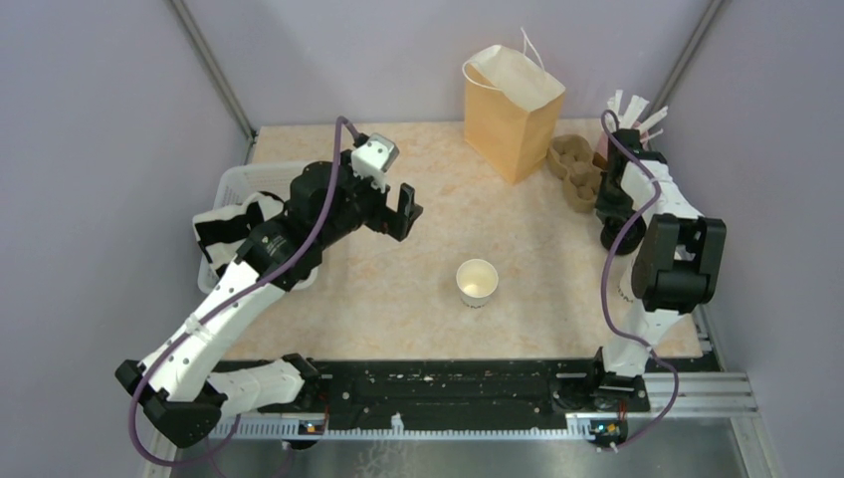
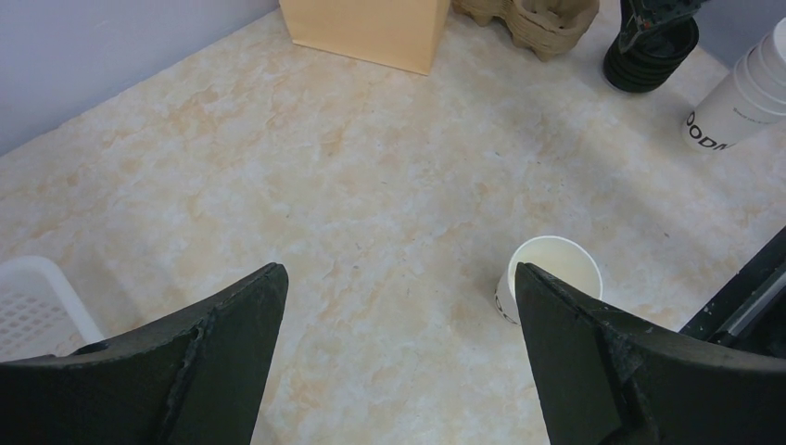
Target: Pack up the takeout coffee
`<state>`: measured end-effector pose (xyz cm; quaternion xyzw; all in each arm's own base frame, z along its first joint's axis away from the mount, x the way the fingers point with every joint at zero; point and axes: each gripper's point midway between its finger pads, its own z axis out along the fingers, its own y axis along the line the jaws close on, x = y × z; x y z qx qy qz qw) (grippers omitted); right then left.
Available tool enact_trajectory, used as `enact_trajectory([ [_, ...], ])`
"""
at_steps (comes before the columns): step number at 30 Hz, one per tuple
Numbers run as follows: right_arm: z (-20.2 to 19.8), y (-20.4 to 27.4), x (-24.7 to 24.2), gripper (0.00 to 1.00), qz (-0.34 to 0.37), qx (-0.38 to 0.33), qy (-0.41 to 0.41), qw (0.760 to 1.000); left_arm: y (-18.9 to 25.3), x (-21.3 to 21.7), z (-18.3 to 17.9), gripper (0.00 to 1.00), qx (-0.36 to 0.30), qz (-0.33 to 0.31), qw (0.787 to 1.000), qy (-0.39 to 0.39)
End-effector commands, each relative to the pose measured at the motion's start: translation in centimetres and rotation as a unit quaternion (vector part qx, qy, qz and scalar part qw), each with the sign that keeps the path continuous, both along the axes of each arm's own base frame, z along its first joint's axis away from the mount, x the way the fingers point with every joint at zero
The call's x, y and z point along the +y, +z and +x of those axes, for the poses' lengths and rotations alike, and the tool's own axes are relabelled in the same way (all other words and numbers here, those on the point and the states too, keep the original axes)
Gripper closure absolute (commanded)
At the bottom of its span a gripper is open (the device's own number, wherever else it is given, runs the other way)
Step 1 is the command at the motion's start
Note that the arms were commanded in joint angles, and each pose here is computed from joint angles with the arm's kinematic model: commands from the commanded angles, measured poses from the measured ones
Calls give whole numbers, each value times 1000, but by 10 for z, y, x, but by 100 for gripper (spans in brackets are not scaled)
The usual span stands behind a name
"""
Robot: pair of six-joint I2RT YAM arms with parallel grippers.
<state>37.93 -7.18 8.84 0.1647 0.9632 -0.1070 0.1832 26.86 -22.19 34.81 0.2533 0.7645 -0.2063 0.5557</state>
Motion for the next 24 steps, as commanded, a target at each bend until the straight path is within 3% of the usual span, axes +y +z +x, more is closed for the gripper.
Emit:
enact_trajectory([
  [1, 14, 41, -8, 84, -17, -63, -4, 998, 23, -6, 2, 2, -24, -20, 999, -8],
  [12, 17, 63, -9, 88, -22, -80, -3, 997, 24, -11, -2, 2, -16, -29, 999, -23],
  [15, 14, 78, 5, 87, 8, -95, 4, 995, 23, -14, -3, 1, -7, -32, 999, -27],
  [17, 15, 94, 34, 88, 65, -116, 35, 991, 20, -17, -4, 2, 5, -32, 999, -31],
  [20, 11, 125, 104, 87, 209, -157, 104, 960, 13, -25, -5, 2, 34, -38, 998, -41],
  [24, -10, 175, 184, 87, 394, -199, 171, 881, 16, -43, -9, 2, 85, -80, 992, -57],
])
